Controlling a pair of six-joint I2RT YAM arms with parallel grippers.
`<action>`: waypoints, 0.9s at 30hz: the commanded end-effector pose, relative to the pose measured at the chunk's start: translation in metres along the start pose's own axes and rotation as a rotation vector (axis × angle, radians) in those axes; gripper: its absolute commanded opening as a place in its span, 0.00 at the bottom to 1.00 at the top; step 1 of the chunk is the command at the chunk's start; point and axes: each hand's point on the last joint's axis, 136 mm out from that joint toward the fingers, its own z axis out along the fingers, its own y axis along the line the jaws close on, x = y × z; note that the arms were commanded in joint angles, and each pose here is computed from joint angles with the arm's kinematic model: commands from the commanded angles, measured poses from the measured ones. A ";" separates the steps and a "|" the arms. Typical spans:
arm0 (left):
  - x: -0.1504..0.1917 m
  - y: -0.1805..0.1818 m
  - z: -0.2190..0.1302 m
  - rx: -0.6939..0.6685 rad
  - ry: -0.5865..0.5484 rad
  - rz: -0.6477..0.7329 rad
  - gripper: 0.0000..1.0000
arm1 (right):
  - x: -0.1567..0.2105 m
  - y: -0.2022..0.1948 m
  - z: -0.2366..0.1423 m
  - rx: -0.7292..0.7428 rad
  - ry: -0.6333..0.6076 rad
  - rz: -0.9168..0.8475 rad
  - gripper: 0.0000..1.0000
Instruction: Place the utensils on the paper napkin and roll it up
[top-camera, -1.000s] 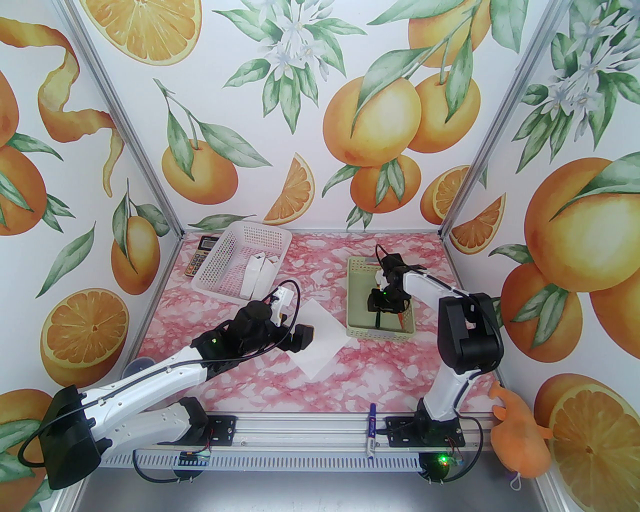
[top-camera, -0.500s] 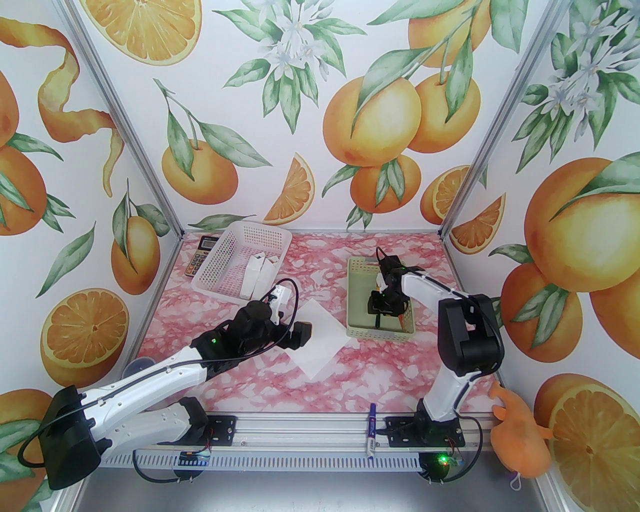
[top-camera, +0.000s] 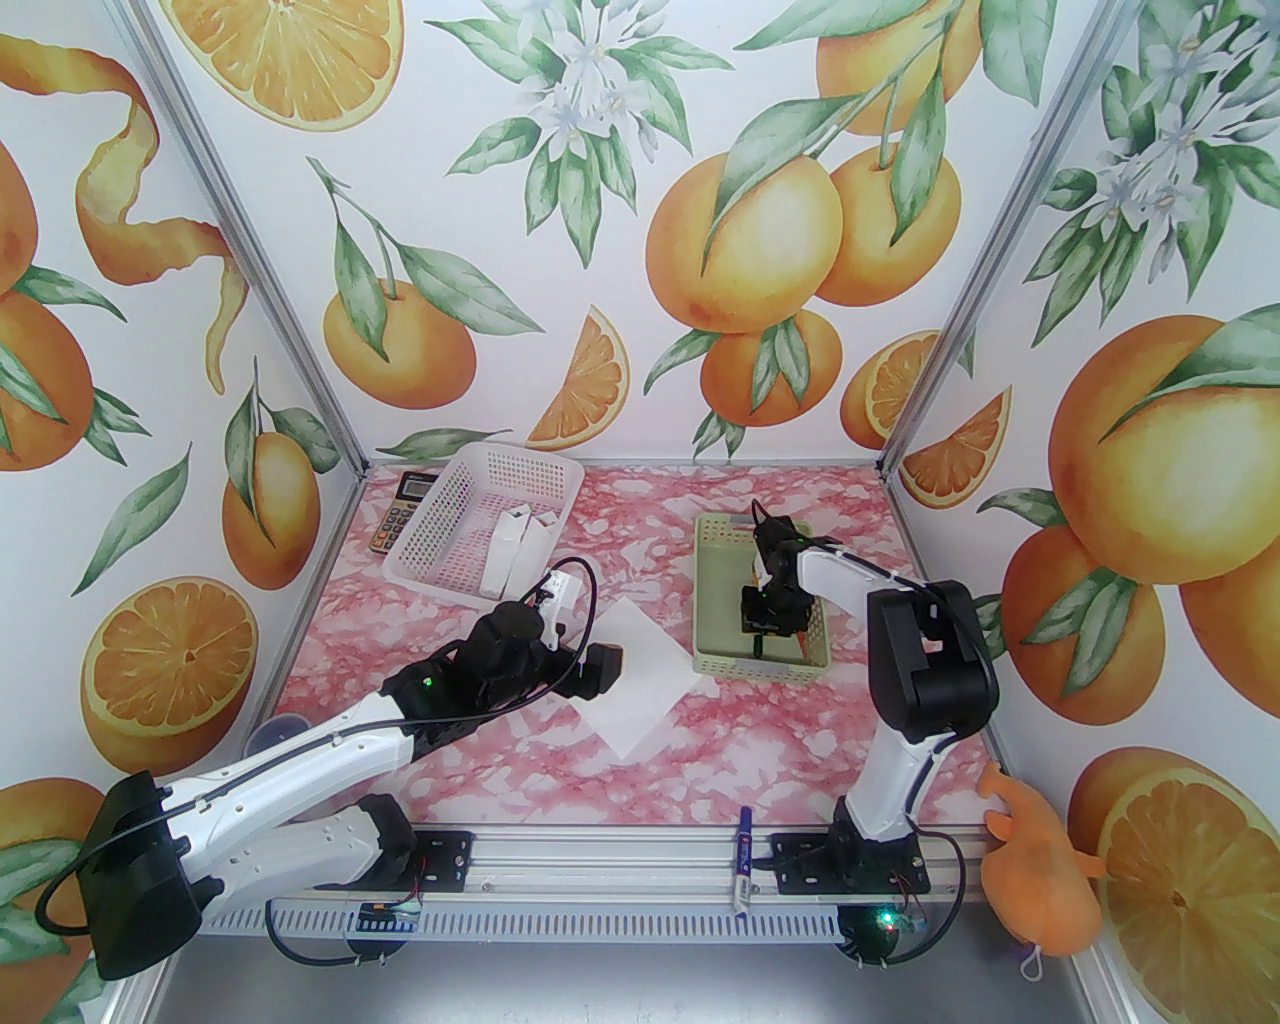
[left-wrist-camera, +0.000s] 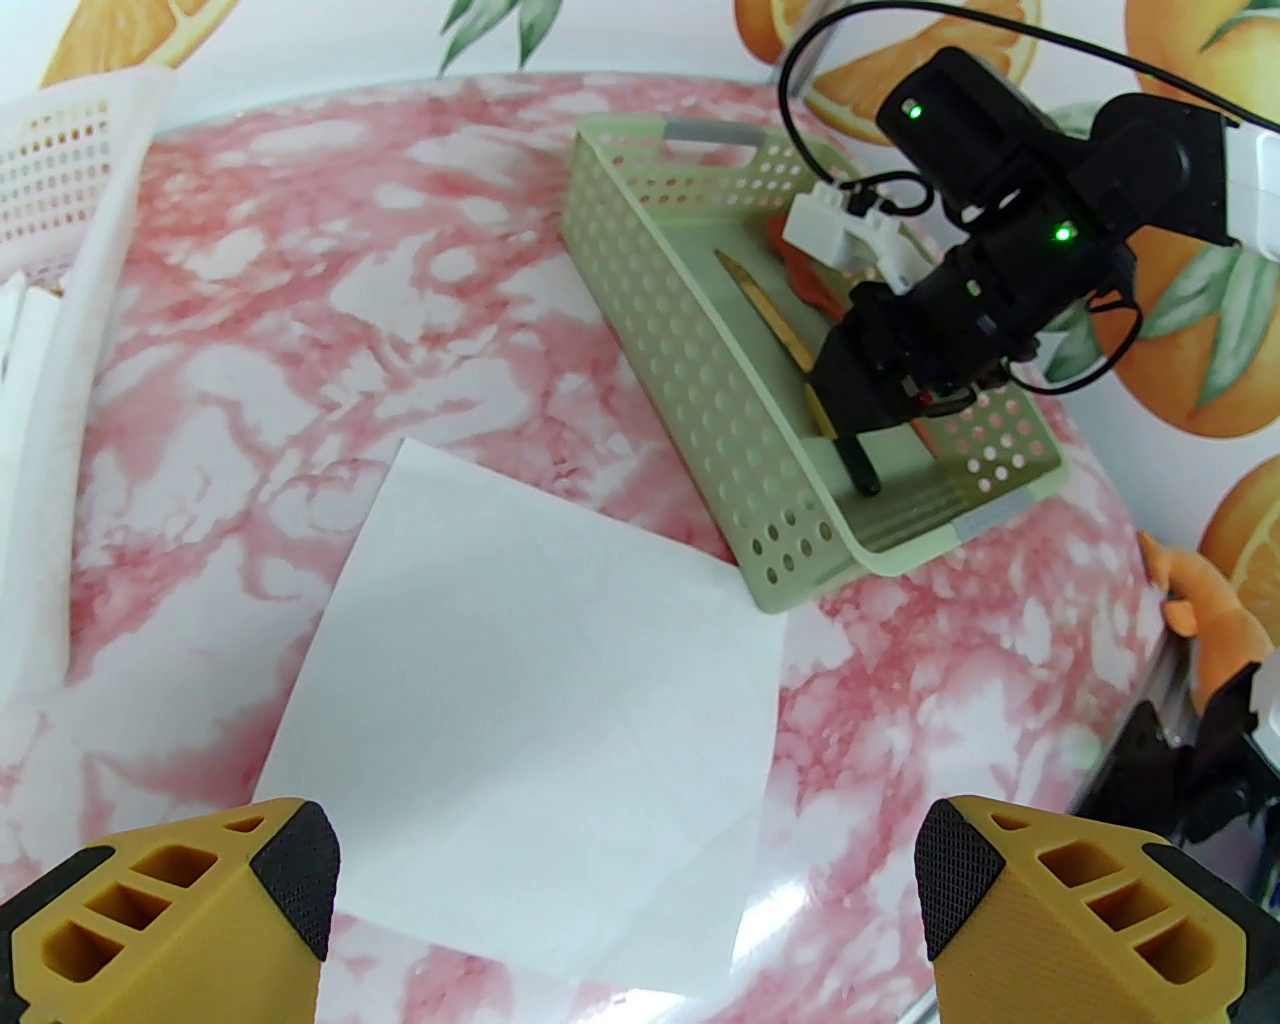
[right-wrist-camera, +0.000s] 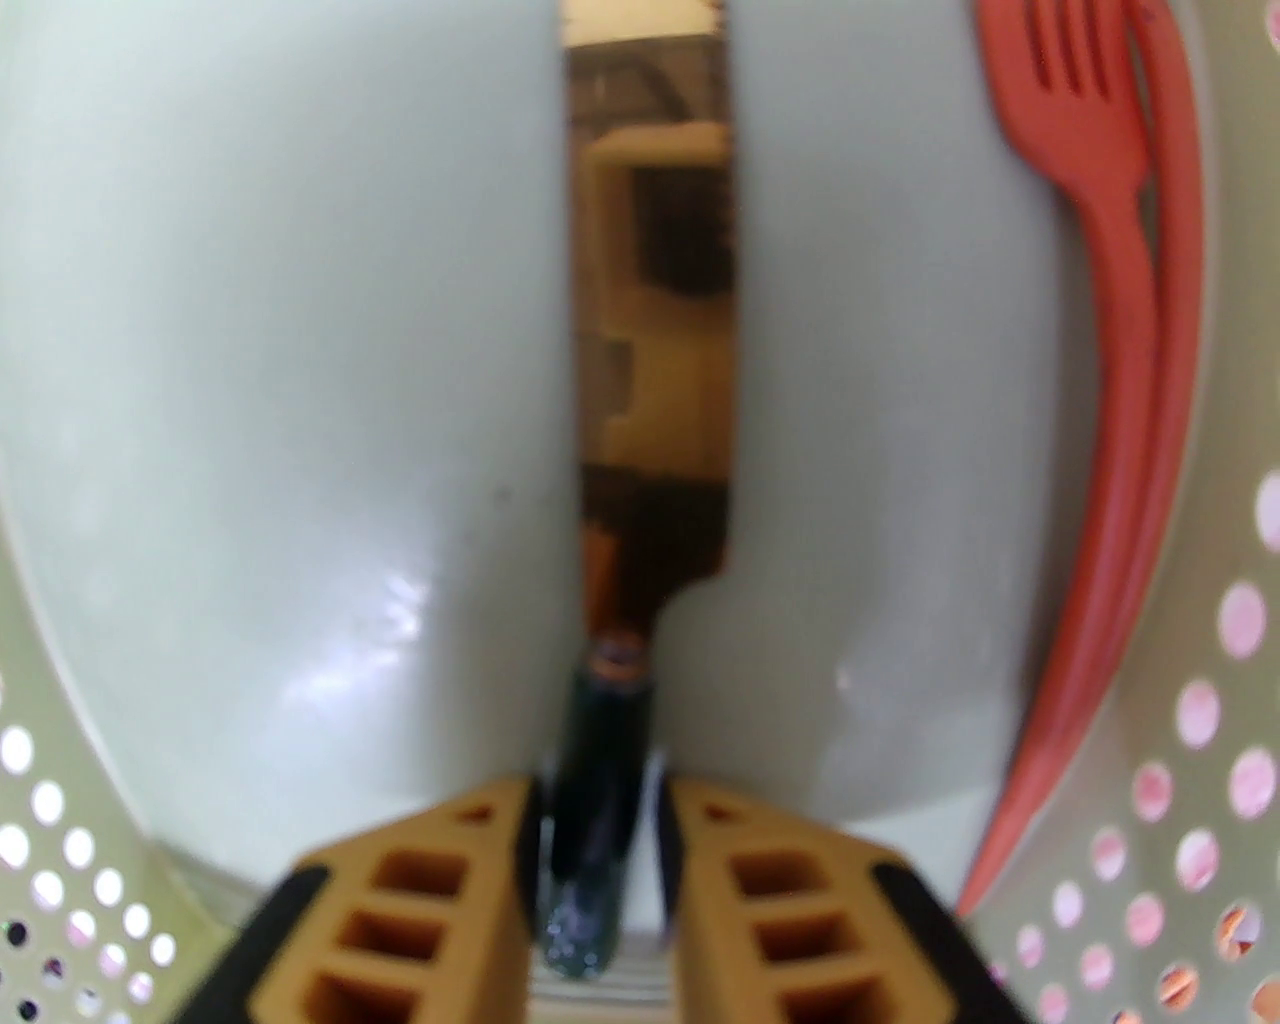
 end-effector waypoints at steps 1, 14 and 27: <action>-0.010 0.005 -0.008 -0.027 -0.038 0.014 1.00 | 0.009 -0.003 0.014 0.029 0.032 -0.006 0.21; -0.022 0.009 -0.022 -0.041 -0.116 0.034 1.00 | -0.002 0.004 -0.012 0.005 -0.064 -0.006 0.17; -0.037 0.013 -0.043 -0.065 -0.208 0.102 1.00 | -0.007 0.013 -0.046 -0.021 -0.169 0.000 0.17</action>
